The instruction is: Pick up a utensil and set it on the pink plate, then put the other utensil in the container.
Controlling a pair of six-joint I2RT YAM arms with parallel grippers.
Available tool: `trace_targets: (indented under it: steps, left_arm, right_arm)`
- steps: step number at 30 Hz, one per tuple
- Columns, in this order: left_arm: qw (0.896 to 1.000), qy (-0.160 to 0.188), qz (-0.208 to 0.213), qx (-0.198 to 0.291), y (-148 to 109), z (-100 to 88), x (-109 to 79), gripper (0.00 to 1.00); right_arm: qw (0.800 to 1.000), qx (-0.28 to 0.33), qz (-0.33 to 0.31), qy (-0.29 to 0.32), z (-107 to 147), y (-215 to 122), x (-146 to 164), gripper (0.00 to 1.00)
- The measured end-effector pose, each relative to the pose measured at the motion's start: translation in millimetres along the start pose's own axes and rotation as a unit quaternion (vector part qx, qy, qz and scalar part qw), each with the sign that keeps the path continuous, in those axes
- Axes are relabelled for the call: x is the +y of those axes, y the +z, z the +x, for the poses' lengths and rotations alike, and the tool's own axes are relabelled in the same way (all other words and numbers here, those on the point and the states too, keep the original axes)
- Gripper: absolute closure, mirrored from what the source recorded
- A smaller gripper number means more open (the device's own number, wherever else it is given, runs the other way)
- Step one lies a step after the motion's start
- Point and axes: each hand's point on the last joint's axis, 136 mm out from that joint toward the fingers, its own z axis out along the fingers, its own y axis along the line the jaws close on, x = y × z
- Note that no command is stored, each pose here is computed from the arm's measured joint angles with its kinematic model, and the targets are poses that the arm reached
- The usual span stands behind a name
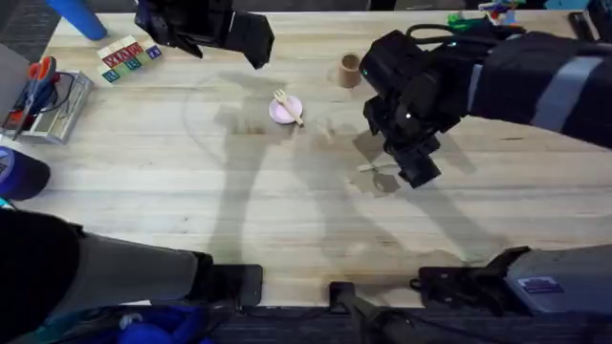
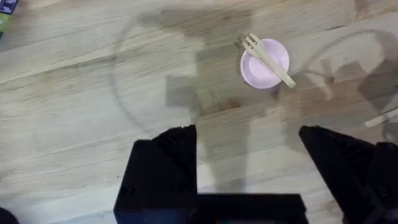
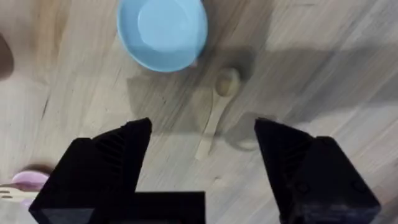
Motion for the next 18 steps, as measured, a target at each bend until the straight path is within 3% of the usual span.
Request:
trace_targets:
  steps: [13,18]
  left_arm:
    - [1.000,0.000,0.000,0.000,0,0.0,0.0,0.007]
    - [1.000,0.000,0.000,0.000,0,0.1,0.0,0.008]
  right_arm:
    - [0.999,-0.003,0.043,-0.007,7,30,-4,0.013]
    - [0.999,0.002,0.045,-0.006,8,30,-5,0.115]
